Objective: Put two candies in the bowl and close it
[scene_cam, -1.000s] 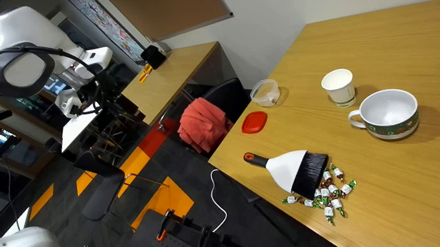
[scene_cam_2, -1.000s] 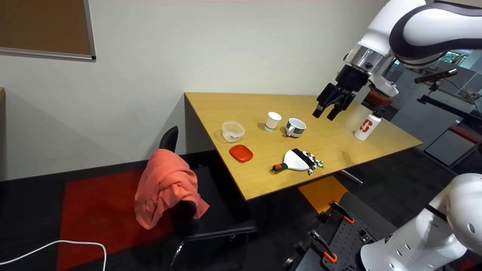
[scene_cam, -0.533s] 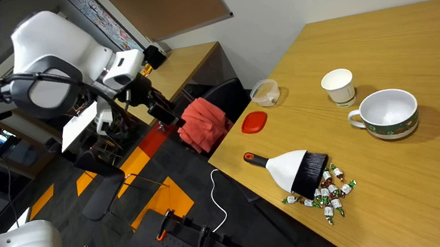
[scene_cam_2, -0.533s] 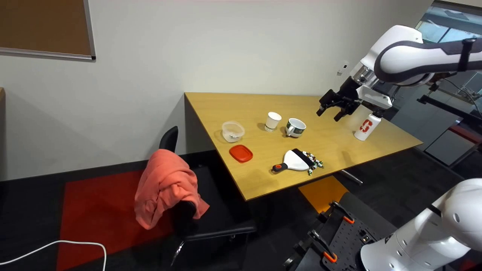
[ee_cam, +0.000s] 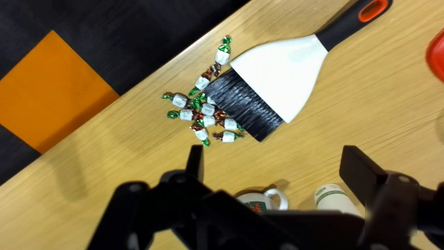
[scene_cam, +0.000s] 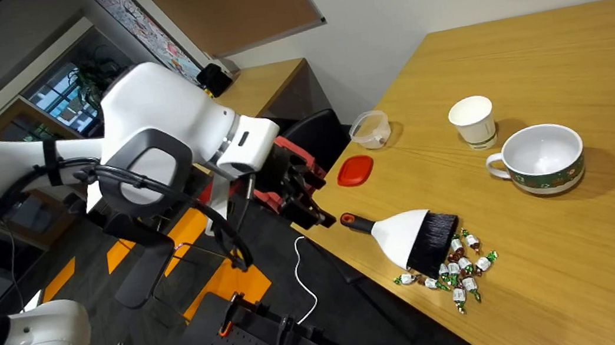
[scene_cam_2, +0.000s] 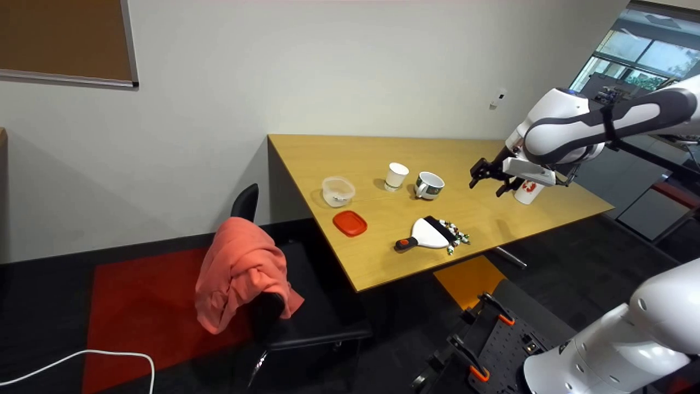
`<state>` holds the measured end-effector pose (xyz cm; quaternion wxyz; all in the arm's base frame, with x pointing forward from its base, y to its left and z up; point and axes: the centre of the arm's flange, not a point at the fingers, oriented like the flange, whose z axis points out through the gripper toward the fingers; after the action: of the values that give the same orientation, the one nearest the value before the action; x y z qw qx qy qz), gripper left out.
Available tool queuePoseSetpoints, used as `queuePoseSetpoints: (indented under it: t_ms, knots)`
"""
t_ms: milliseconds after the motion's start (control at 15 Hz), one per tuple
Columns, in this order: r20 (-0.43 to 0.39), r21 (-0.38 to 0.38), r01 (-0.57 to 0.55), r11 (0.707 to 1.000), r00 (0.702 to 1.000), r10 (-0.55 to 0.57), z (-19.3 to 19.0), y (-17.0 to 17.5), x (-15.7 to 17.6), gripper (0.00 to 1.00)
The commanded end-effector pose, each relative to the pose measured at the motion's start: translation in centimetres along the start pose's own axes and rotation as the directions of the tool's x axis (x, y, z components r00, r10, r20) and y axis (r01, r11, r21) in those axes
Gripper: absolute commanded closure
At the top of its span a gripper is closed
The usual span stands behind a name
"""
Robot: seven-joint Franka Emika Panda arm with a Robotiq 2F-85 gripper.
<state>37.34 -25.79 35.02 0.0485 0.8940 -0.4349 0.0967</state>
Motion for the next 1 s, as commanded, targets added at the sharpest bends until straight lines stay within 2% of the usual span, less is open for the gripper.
queuePoseSetpoints:
  t_ms: [0,267,400,933]
  knots:
    - [0.012,-0.010,-0.008,1.000,1.000,0.008,0.9,0.5,0.1,0.00]
    - [0.021,-0.019,-0.012,1.000,1.000,0.012,1.7,0.5,0.6,0.00]
    - [0.042,-0.022,-0.056,0.998,0.997,0.057,2.3,0.0,2.0,0.00]
    - [0.106,-0.036,-0.104,0.994,0.989,0.107,8.6,0.7,7.5,0.00]
